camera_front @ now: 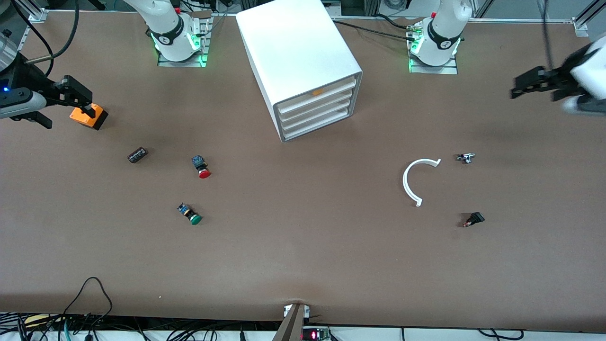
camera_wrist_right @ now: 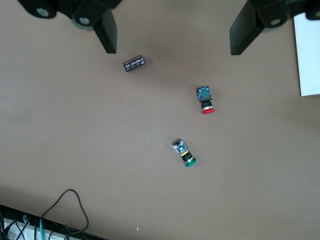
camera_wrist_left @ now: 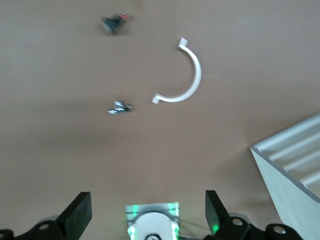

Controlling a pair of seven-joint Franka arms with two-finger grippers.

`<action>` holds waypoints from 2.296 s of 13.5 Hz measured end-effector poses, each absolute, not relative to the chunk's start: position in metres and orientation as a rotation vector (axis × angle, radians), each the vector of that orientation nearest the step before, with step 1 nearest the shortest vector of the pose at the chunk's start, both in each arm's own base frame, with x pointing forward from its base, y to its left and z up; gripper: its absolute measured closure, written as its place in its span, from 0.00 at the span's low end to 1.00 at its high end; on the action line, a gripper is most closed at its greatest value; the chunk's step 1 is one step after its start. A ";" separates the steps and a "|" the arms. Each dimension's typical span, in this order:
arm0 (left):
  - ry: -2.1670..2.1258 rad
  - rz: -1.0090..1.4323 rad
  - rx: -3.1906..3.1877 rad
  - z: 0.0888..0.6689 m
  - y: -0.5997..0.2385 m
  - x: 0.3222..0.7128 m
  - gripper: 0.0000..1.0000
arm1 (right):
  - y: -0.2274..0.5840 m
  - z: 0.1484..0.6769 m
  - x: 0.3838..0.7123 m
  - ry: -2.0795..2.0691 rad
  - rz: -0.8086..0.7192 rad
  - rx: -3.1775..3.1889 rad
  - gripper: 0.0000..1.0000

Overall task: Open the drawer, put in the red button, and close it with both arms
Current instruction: 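Move the left gripper toward the white cabinet's top drawer handle, then grasp the top drawer handle with the left gripper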

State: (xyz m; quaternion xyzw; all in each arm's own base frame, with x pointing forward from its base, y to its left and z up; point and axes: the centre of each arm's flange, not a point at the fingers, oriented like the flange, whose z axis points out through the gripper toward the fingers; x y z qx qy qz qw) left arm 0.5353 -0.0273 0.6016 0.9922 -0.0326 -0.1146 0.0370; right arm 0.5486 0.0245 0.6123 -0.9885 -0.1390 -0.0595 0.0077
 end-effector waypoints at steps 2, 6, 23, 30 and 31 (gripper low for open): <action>-0.180 -0.459 3.021 0.566 -0.060 0.546 0.00 | 0.023 0.609 0.550 -0.430 -0.178 -3.091 0.00; -0.340 -0.627 2.851 0.504 -0.103 0.561 0.00 | 0.017 0.607 0.552 -0.410 -0.171 -3.094 0.00; -0.510 -0.663 1.833 0.268 -0.254 0.581 0.08 | 0.018 0.608 0.552 -0.414 -0.157 -3.094 0.00; -0.607 -0.559 1.681 0.200 -0.291 0.562 0.08 | 0.020 0.601 0.556 -0.420 -0.135 -3.094 0.00; -0.611 -0.561 1.671 0.191 -0.290 0.558 0.08 | 0.020 0.601 0.556 -0.421 -0.136 -3.093 0.00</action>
